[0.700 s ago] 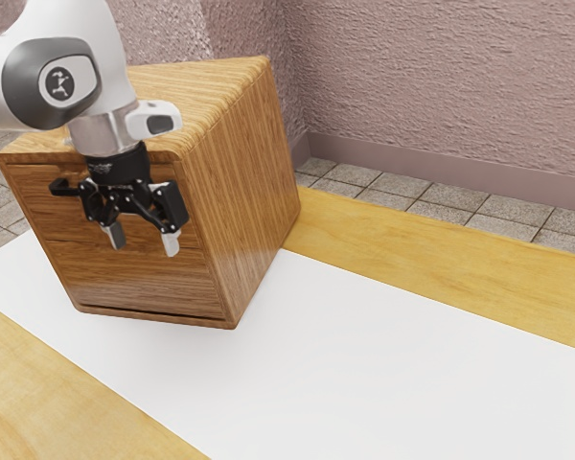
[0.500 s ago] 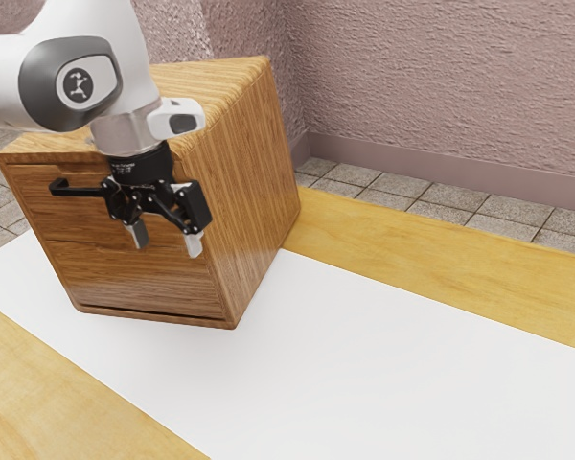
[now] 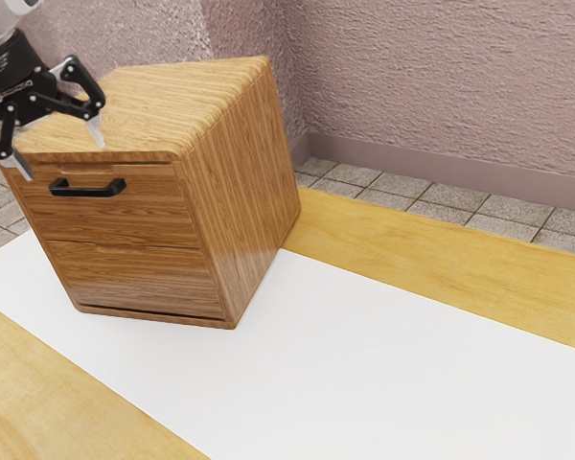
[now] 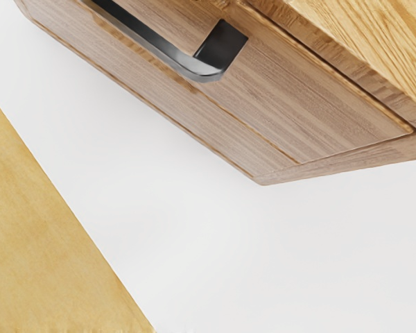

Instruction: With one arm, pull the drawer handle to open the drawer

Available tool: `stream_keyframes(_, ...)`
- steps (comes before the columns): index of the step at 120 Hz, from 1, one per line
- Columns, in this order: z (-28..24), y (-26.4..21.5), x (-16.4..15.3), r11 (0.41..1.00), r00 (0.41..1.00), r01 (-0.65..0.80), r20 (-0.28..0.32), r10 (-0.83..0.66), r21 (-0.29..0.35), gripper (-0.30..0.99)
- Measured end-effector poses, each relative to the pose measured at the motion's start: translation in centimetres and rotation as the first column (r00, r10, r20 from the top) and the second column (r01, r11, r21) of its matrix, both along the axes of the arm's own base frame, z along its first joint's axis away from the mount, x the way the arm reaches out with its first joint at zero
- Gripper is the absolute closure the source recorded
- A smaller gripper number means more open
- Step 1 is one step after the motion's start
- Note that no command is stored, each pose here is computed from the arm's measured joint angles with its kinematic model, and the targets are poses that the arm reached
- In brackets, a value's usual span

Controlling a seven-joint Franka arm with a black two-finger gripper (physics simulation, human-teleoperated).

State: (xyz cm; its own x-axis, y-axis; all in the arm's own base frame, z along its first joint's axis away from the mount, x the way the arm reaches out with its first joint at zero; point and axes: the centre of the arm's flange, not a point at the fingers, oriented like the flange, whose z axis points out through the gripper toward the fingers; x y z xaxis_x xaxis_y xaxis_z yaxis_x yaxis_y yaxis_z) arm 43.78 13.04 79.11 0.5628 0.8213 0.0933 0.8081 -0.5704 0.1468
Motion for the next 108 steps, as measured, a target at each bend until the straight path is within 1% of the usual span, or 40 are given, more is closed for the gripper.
stream_keyframes(13,0.0,1.1,-0.6,0.987,0.987,-0.159,-0.011,0.158,-0.025,0.00)
stream_keyframes(28,-0.6,3.8,-1.1,0.940,0.942,-0.337,-0.029,0.335,-0.051,0.00)
stream_keyframes(39,-1.7,4.3,-0.1,0.906,0.907,-0.420,-0.049,0.418,-0.056,0.00)
stream_keyframes(47,-3.5,5.4,0.8,0.872,0.873,-0.486,-0.069,0.482,-0.053,0.00)
stream_keyframes(52,-4.4,5.9,1.3,0.854,0.855,-0.518,-0.067,0.515,-0.054,0.00)
stream_keyframes(59,-5.3,6.3,1.9,0.831,0.832,-0.554,-0.041,0.553,-0.046,0.00)
stream_keyframes(68,-5.0,6.4,2.4,0.808,0.808,-0.587,0.019,0.589,-0.055,0.00)
stream_keyframes(76,-3.9,5.5,1.9,0.798,0.795,-0.597,0.075,0.602,-0.076,0.00)
stream_keyframes(81,-3.6,4.9,1.4,0.794,0.788,-0.602,0.098,0.608,-0.088,0.00)
stream_keyframes(92,-4.4,6.0,0.3,0.754,0.744,-0.650,0.122,0.657,-0.094,0.00)
stream_keyframes(108,-5.8,7.4,-0.8,0.700,0.687,-0.706,0.137,0.713,-0.107,0.00)
